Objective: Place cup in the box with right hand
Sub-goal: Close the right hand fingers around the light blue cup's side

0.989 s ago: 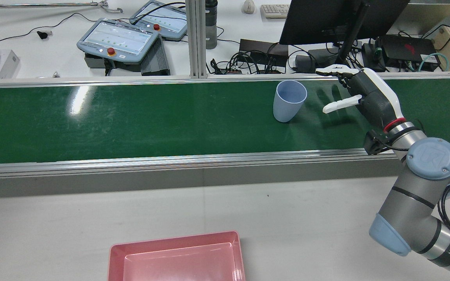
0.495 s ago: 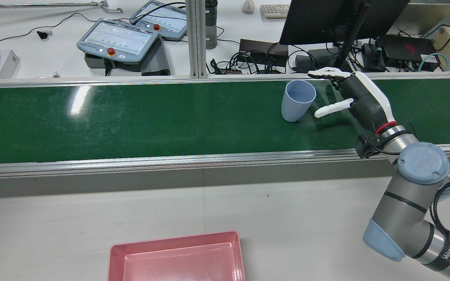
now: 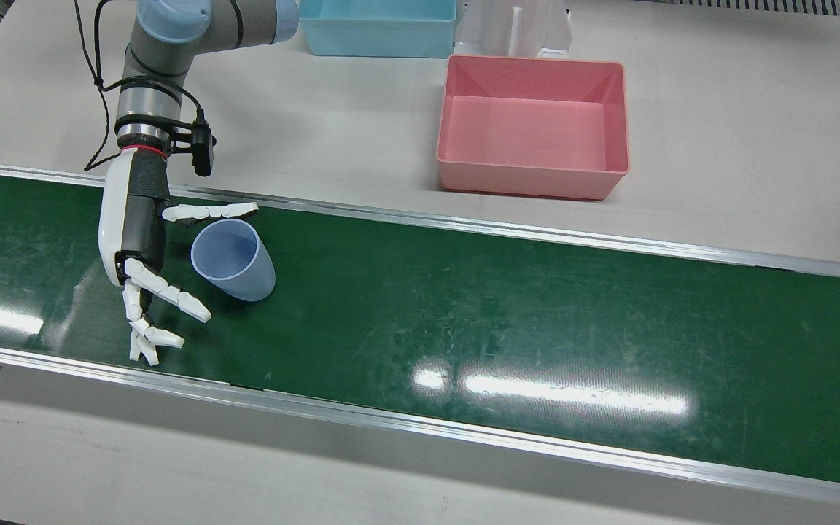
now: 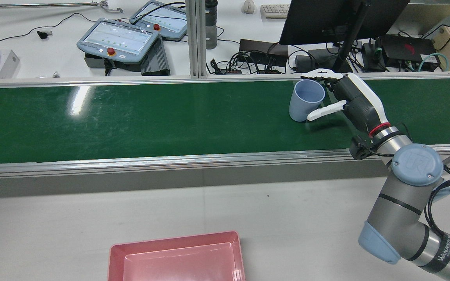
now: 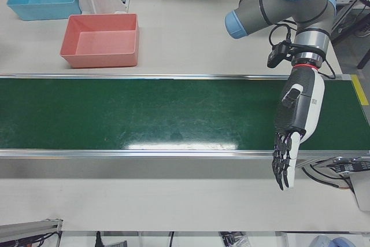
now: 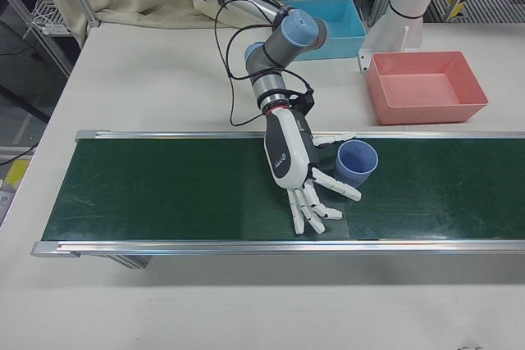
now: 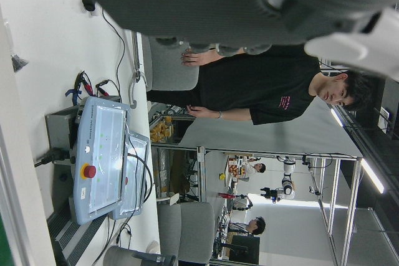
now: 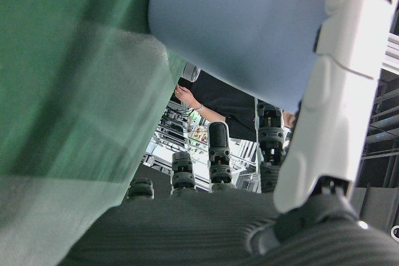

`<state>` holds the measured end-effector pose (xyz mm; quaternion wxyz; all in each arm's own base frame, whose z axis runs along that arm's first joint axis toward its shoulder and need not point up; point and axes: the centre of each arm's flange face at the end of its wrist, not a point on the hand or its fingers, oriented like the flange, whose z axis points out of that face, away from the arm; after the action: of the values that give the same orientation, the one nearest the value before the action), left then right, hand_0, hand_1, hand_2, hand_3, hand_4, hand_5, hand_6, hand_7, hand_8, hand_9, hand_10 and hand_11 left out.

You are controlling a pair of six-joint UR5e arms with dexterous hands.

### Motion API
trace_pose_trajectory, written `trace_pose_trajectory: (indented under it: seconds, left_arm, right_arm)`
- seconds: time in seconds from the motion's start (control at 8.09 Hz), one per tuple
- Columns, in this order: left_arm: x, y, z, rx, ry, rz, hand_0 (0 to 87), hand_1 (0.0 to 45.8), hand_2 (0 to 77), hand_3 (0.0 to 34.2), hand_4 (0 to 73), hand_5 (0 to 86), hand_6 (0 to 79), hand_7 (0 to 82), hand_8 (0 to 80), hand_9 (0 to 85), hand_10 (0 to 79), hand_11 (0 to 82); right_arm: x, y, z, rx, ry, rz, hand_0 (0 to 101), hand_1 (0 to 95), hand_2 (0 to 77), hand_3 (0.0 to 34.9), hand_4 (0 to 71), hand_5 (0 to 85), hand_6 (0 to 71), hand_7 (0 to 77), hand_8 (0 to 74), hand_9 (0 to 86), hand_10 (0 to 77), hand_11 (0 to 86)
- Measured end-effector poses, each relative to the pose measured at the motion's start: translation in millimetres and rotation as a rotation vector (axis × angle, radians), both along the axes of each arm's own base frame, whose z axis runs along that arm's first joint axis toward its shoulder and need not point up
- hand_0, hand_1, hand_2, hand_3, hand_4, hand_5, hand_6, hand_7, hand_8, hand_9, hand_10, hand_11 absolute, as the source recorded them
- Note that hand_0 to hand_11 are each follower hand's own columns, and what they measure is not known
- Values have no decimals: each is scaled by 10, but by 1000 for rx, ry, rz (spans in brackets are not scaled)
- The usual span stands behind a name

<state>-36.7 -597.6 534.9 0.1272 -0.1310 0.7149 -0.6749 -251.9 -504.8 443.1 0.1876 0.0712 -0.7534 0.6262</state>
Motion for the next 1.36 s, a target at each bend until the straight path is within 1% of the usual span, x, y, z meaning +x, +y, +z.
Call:
trace_pose_trajectory:
  seconds: [0.62, 0.74, 0.87, 1.11, 1.24, 1.36]
  left_arm:
    - [4, 0, 2, 0, 0, 1, 0, 5, 5, 0, 0, 0, 0, 0, 0, 0, 0, 0]
    - [2, 0, 0, 0, 0, 0, 0, 5, 5, 0, 0, 0, 0, 0, 0, 0, 0, 0]
    - [3, 0, 1, 0, 0, 0, 0, 5, 5, 0, 0, 0, 0, 0, 0, 0, 0, 0]
    - [1, 1, 2, -1, 0, 0, 0, 5, 5, 0, 0, 0, 0, 0, 0, 0, 0, 0]
    - [-1, 1, 3, -1, 0, 0, 0, 5, 5, 0, 0, 0, 0, 0, 0, 0, 0, 0]
    - [-1, 0, 4, -1, 0, 0, 0, 5, 5, 0, 0, 0, 0, 0, 0, 0, 0, 0]
  right_arm:
    - [-57, 25, 2, 1, 5, -10, 603, 104, 5, 106, 262, 49, 93, 360, 60, 147, 16, 38]
    - [-64, 28, 5, 0, 6, -11, 590, 131, 5, 105, 235, 44, 93, 360, 60, 153, 16, 33]
    - [-68, 28, 6, 0, 6, -12, 603, 98, 5, 105, 251, 55, 93, 360, 60, 125, 16, 27]
    - [-77, 31, 5, 1, 3, -13, 634, 115, 5, 103, 262, 65, 93, 360, 54, 142, 11, 33]
    - [-76, 32, 4, 0, 0, -12, 639, 136, 5, 100, 262, 65, 93, 371, 54, 147, 11, 44]
    - [-73, 32, 2, 0, -3, -11, 621, 284, 11, 84, 251, 115, 131, 464, 136, 240, 49, 114]
